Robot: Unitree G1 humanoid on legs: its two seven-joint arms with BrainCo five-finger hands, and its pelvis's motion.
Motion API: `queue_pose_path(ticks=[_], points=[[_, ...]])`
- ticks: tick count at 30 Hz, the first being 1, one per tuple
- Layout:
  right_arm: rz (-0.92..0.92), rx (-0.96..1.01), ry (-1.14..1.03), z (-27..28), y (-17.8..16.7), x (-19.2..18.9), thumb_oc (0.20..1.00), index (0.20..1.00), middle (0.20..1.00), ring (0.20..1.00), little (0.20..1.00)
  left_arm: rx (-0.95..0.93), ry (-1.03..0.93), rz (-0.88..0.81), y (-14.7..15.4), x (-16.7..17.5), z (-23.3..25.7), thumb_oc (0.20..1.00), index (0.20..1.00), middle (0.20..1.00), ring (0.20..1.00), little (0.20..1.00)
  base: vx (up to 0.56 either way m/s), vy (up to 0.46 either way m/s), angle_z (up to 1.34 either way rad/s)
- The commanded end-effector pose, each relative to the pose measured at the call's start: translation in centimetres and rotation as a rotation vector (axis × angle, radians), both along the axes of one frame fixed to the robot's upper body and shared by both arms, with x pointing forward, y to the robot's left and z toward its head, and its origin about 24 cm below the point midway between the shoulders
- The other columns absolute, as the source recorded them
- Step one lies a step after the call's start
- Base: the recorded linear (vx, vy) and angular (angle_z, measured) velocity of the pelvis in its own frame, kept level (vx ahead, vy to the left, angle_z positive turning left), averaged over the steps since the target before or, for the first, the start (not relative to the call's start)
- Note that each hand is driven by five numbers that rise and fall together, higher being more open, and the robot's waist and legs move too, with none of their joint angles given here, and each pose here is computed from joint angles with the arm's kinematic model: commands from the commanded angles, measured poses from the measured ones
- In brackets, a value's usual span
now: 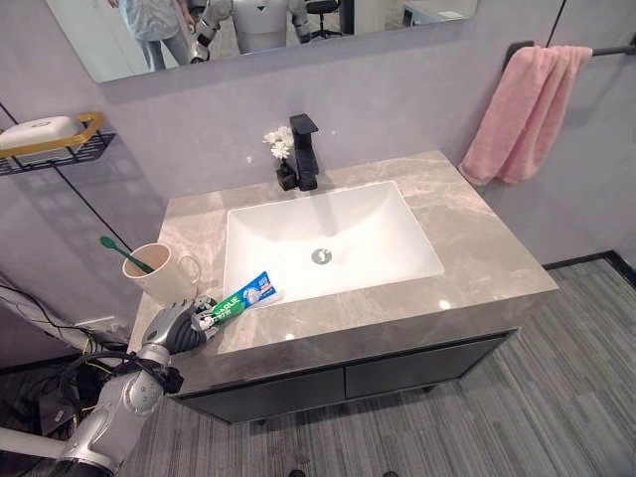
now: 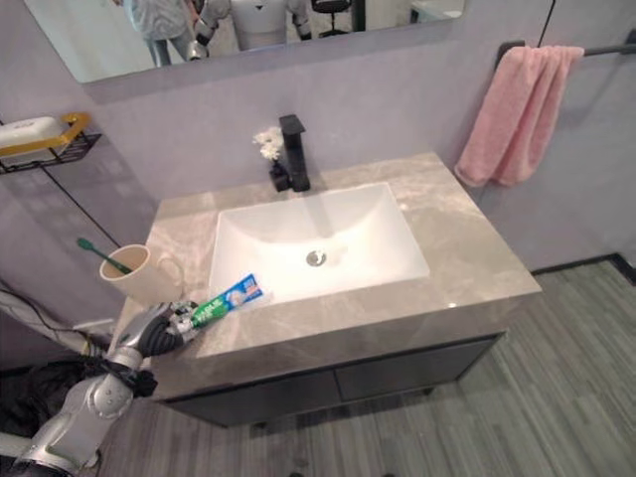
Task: Put brush and paste in cup on sink, flatten towel.
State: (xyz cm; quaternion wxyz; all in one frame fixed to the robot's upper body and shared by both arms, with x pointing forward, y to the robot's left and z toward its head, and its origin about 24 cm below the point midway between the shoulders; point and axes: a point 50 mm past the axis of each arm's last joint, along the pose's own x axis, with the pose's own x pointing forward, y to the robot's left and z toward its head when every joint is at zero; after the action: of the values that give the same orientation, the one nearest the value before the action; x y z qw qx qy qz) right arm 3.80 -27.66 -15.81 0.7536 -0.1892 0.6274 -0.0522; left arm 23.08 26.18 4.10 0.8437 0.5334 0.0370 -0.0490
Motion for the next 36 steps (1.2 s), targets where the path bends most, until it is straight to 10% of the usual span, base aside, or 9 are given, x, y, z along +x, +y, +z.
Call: queue_pose_path(ticks=[1,23,36], points=[[0.019,-0.016,-0.003,0.0,0.0,1.0,1.000,1.000,1.000,1.000,1.000,0.004,-0.011,-0.031,-0.5,0.6,0.4,0.200,0.200,0.200,0.200,0.200,-0.01,0.003,-0.04],[-0.339,-0.067,-0.259,1.5,-2.5,3.6,1.000,1.000,1.000,1.000,1.000,0.001,-0.480,-0.067,-0.7,1.8,8.3,0.200,0.200,0.200,0.200,0.200,-0.01,0.005,0.03],[-0.424,-0.130,-1.289,15.9,-7.2,15.3,1.000,1.000,1.000,1.000,1.000,0.225,-1.078,-0.068,-0.1,1.2,19.1,0.200,0.200,0.200,0.200,0.200,0.00,0.000,0.00]])
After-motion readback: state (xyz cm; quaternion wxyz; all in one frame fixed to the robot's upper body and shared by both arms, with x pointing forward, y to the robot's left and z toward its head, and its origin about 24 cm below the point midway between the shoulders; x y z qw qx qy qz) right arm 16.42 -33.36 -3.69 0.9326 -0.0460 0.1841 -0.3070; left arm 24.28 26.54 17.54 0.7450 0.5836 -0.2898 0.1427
